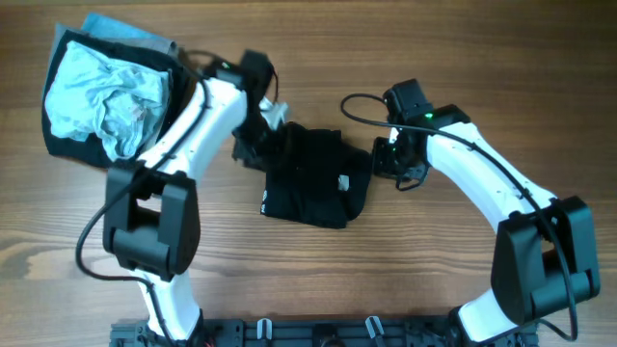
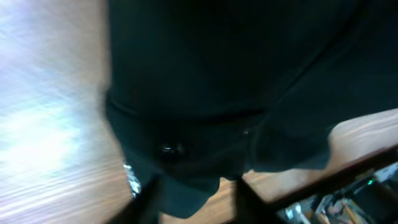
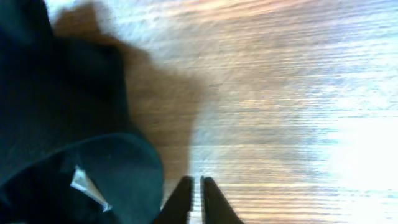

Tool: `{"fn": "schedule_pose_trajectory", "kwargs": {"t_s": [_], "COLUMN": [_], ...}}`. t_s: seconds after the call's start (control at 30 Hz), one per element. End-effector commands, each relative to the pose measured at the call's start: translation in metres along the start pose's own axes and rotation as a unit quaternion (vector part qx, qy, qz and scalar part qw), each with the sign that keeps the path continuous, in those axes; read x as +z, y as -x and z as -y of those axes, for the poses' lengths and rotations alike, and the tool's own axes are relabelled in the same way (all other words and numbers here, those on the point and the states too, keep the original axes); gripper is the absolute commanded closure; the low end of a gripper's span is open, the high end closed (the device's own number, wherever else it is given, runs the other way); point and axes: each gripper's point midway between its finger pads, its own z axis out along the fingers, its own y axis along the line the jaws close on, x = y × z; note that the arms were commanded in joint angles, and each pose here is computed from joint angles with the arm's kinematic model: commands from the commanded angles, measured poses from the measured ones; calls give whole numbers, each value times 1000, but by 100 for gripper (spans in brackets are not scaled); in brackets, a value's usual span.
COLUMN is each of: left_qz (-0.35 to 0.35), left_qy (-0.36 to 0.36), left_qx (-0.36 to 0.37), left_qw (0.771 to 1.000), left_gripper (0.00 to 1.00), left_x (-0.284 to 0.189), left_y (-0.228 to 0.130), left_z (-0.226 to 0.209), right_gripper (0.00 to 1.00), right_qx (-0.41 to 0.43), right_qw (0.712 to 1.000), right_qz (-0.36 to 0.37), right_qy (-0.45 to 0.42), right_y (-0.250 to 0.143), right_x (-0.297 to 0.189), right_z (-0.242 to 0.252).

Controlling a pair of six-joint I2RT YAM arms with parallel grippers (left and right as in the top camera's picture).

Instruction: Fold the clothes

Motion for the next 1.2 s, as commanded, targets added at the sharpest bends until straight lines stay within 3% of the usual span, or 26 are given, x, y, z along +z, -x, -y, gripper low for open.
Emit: {"fn": "schedule_pose_trajectory", "kwargs": {"t_s": [0.0,0.07,0.13,0.33,0.53,0.67,0.87,1.07,1.17], "left_qz": [-36,-43,-42,-33,-24,-21,-10,-13,-10], "left_qy": [-14,-11,-10,-11,-15,-19,-25,-107,-172], "left_qx": [4,1,0,-6,-29,-48,-72,-85,-68], "left_qw": [999,999,999,999,999,998,997,991,983], "left_gripper": [88,89,87,64,57,54,44,40,51], "left_x": [24,36,48,57,51,47,40,25,15], "left_y": [-23,-29,-31,-30,-24,-22,-17,-16,-14], "left_z": [2,-5,-10,-21,-34,-45,-59,-39,-16], "right_gripper": [96,96,96,95,96,96,96,96,95], "right_qx": [-56,-146,-169,-208,-182,-98,55,-28,-51], "right_qw": [996,977,965,934,944,963,982,983,984], "right_qz": [52,74,96,111,54,-24,-111,-57,-6], "right_qy": [53,138,175,268,271,248,142,170,169], "right_y": [23,25,28,26,15,0,-23,-9,3], "right_x": [-30,-50,-65,-76,-25,26,73,41,9], "right_z": [-6,-34,-47,-93,-122,-121,-81,-89,-87]}}
